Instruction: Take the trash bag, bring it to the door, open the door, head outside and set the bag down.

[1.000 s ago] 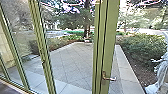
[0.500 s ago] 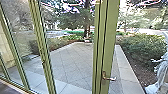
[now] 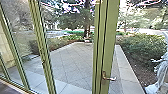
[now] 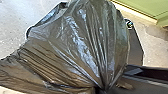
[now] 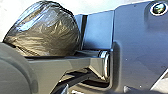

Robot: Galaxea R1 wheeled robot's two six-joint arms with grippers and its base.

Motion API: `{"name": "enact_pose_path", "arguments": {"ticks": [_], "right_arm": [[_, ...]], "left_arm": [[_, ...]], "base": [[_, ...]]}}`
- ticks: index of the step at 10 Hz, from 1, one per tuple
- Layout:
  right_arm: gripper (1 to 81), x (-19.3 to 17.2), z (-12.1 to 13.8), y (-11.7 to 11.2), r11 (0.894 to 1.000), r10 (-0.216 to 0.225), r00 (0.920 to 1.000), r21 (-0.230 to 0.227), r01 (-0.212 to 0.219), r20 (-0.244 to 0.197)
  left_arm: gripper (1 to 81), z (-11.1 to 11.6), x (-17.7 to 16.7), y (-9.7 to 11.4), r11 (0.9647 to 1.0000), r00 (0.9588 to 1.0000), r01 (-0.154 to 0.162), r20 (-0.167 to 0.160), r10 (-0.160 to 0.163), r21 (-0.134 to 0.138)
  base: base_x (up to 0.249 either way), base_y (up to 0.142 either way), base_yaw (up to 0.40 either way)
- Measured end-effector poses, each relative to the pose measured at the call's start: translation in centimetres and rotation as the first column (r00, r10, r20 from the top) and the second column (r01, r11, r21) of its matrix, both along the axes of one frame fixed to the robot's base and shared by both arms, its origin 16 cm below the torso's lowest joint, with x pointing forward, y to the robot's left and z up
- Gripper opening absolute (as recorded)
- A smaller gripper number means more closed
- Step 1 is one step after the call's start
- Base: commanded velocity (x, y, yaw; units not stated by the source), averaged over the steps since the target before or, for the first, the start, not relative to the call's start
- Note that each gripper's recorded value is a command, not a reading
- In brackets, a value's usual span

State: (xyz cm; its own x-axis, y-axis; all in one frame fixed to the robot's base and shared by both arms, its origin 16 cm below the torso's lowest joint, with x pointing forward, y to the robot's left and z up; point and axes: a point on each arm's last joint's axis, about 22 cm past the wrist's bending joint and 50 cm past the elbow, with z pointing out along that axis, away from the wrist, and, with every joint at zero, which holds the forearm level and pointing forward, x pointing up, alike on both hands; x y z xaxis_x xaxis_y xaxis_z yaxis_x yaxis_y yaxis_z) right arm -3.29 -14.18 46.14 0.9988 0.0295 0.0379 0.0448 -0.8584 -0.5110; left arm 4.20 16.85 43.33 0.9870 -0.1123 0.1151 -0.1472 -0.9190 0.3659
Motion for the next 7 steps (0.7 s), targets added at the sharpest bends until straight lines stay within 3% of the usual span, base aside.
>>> {"name": "enact_pose_path", "arguments": {"ticks": [1,3,5,7], "right_arm": [[81.1,0.0,1.3,0.5,0.999,0.001,1.0000,0.044,-0.001,0.000],[81.1,-0.1,3.1,0.5,0.996,0.002,1.0000,0.091,-0.002,0.000],[81.1,-0.1,5.1,-2.9,0.995,0.002,1.0000,0.103,-0.002,-0.001],[81.1,0.0,7.8,-4.6,0.991,-0.002,1.0000,0.134,0.001,0.006]], "left_arm": [[1.0,0.3,-0.1,0.2,0.9998,1.0000,0.002,-0.001,-0.002,-0.018],[1.0,0.9,-0.6,0.9,0.9992,1.0000,-0.002,-0.009,0.002,-0.040],[1.0,1.0,-1.4,1.8,0.9993,0.9998,-0.005,-0.020,0.004,-0.038],[1.0,1.1,-1.6,0.3,0.9985,0.9998,-0.004,-0.021,0.003,-0.055]], "base": [[0.000,0.000,0.000],[0.000,0.000,0.000],[0.000,0.000,0.000],[0.000,0.000,0.000]]}}
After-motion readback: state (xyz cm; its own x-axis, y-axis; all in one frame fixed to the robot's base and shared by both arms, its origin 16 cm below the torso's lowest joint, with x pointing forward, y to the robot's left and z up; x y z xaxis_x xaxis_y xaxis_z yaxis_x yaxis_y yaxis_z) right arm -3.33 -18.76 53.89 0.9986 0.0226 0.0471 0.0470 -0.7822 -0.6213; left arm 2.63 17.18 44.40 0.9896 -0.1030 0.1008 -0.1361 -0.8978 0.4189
